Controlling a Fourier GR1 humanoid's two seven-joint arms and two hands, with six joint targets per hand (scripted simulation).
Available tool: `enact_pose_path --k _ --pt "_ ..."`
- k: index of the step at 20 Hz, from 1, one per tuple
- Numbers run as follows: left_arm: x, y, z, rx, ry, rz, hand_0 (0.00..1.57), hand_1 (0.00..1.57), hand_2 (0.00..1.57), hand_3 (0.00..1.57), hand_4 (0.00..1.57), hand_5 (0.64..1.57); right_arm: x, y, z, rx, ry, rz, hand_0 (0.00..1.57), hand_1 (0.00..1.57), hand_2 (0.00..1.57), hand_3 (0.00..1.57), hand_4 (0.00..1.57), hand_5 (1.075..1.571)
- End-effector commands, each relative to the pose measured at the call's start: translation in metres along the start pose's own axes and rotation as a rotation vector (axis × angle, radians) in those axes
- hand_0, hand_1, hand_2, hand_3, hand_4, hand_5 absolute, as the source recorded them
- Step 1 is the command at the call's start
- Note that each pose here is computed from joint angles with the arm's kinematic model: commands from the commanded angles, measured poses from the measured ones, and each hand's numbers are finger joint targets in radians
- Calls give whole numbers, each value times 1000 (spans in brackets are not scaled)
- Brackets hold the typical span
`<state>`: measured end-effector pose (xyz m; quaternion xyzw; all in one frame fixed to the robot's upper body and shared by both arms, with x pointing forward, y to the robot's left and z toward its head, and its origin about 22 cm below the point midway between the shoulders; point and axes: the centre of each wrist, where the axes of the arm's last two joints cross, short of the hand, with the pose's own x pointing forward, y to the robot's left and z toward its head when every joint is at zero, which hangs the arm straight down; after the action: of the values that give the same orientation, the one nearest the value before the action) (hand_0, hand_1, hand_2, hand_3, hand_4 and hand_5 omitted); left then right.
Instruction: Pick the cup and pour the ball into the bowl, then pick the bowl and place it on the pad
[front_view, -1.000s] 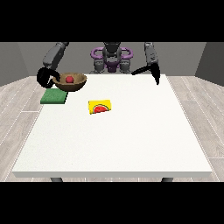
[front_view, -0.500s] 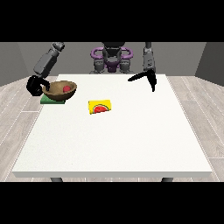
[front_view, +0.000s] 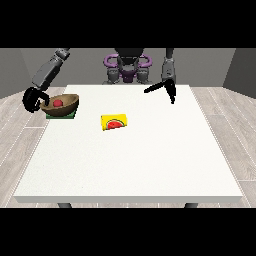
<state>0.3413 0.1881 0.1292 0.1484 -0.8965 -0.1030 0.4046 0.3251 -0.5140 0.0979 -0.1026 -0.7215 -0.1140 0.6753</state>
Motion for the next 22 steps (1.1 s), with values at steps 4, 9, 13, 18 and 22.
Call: enact_pose_path --k 4,9,13,18,22 --pt "13 2 12 -16 27 23 0 0 0 0 0 1565 -3 -2 -1 -21 53 -82 1571 1571 1571 0 836 1569" --pt "5 25 4 8 24 16 0 0 0 0 0 1566 0 -9 1 6 70 -88 1571 1571 1571 489 739 1570" --pt "9 15 20 -24 62 37 0 0 0 0 0 1567 -21 -6 10 24 119 -9 1571 1571 1571 1023 731 1569" --pt "6 1 22 -22 74 50 0 0 0 0 0 1565 -4 -9 5 30 159 131 1571 1571 1571 1207 675 1558" --pt "30 27 12 -1 -11 34 0 0 0 0 0 1565 12 -42 17 -133 130 160 1103 1103 1045 872 0 1539"
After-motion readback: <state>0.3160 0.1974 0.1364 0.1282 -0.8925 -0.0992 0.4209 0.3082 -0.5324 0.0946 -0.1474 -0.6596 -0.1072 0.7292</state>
